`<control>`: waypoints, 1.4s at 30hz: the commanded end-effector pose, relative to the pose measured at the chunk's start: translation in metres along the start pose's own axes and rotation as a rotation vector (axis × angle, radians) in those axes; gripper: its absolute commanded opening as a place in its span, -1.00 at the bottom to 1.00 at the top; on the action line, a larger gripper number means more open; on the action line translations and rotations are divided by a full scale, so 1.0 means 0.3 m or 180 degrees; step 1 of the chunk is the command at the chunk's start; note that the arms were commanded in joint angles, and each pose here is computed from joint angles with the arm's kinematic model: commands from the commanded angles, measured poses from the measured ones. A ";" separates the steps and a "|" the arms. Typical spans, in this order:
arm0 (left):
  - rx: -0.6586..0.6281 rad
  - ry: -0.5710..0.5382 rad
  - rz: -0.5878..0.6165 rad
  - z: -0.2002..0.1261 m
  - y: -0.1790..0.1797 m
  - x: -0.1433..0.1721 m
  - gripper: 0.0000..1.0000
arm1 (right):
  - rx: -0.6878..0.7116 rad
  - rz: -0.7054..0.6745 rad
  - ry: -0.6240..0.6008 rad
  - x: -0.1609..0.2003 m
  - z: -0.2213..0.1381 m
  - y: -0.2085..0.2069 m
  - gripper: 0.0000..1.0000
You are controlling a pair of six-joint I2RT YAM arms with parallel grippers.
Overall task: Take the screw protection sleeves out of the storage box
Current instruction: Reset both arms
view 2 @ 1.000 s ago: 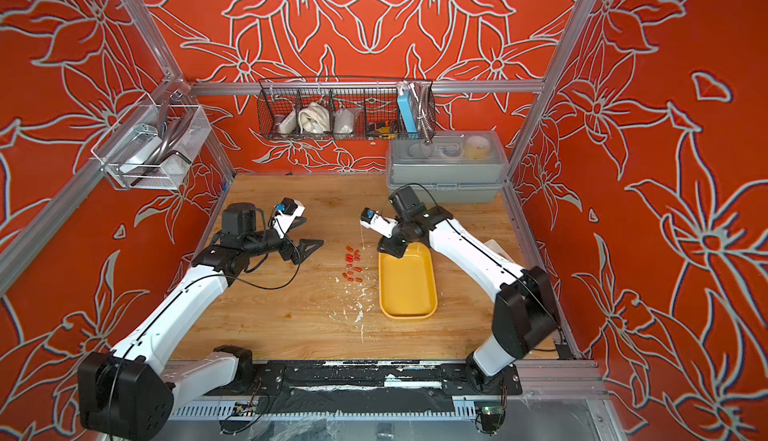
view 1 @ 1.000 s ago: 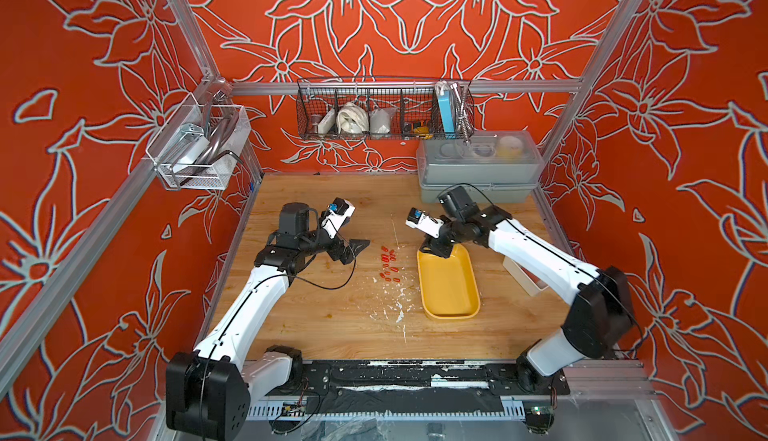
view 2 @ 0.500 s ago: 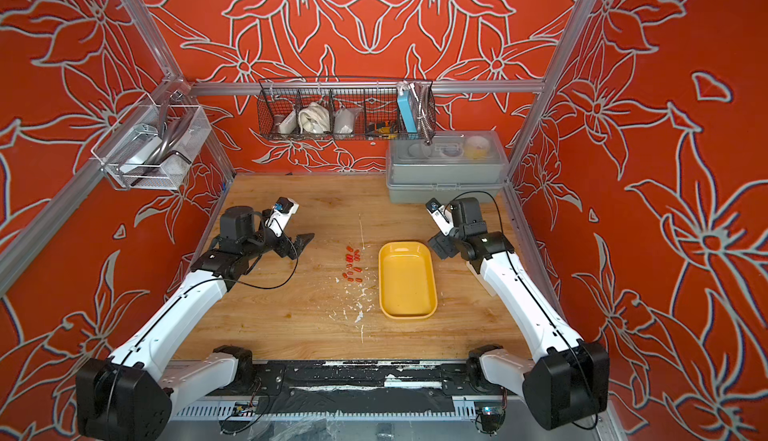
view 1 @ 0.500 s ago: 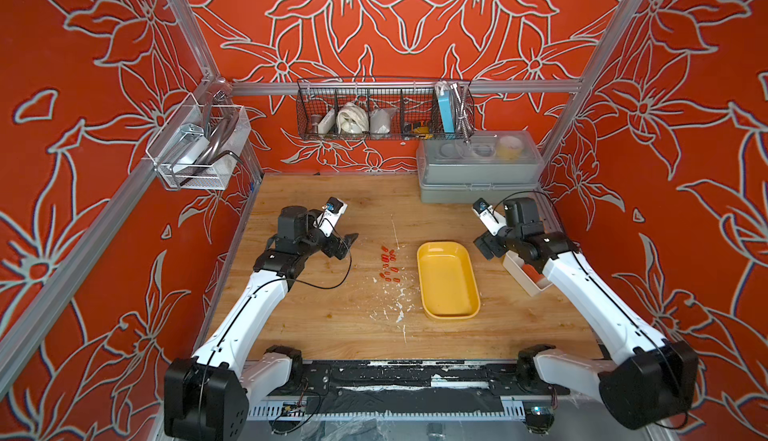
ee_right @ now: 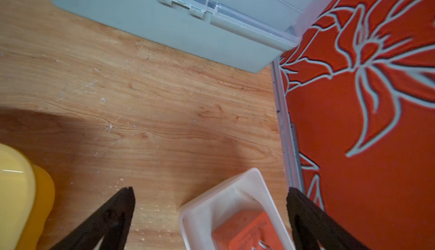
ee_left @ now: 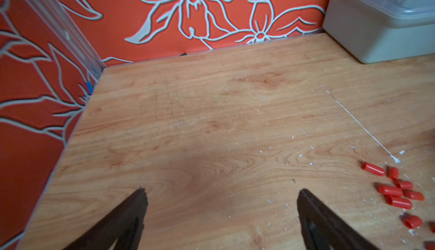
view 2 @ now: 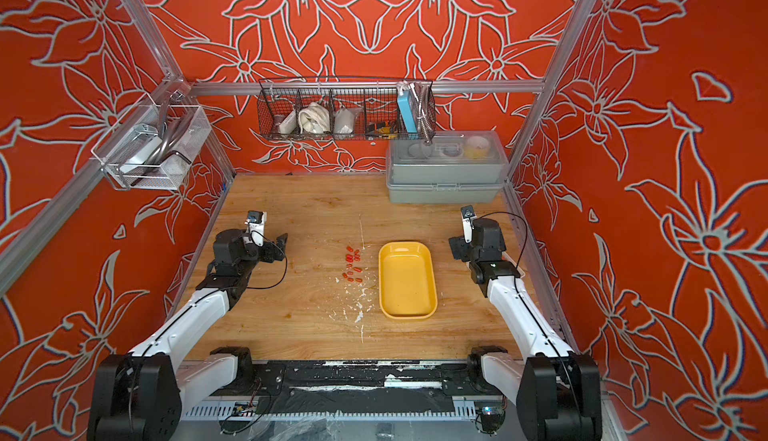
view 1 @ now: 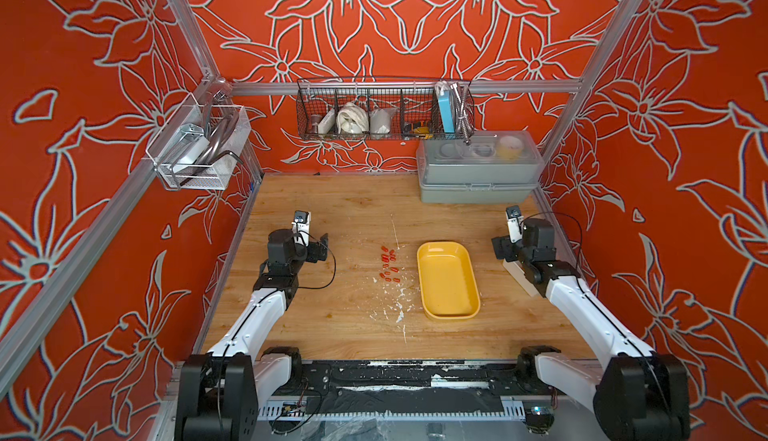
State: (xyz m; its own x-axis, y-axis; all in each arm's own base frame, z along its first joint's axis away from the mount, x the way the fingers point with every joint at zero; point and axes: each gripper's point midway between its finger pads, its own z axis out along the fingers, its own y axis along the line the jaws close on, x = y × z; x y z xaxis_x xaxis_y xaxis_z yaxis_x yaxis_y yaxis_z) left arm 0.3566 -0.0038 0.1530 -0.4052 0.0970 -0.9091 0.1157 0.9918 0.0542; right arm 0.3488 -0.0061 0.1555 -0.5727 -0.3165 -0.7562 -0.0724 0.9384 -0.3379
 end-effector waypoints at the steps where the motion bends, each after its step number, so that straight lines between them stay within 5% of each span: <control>1: 0.0289 -0.0158 -0.0054 0.025 -0.049 0.009 0.97 | -0.0076 0.0298 -0.0295 -0.047 0.048 0.022 0.99; 10: 0.0322 -0.0019 -0.0319 0.038 -0.053 0.039 0.97 | -0.0007 0.0511 -0.0316 0.033 0.170 0.061 0.98; 27: 0.0401 -0.0186 -0.0340 0.091 -0.080 0.188 0.97 | 0.0062 0.0444 -0.0584 0.058 0.170 0.090 0.99; 35: 0.0327 -0.0162 -0.0430 0.105 -0.059 0.188 0.97 | 0.0028 0.0518 -0.0941 0.075 0.139 0.096 0.99; 42: 0.0231 -0.0106 -0.0478 0.110 -0.040 0.191 0.97 | -0.0132 0.0566 -0.0812 0.098 0.168 0.102 0.98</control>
State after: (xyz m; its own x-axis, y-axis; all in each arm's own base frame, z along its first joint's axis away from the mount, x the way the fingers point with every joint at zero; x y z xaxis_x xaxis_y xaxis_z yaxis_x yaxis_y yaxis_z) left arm 0.3563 -0.0175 0.0783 -0.4164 -0.0447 -0.9081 0.1395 0.9838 -0.1124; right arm 0.3642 0.0057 0.0862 -0.3772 -0.1905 -0.9063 -0.0113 0.9795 -0.2011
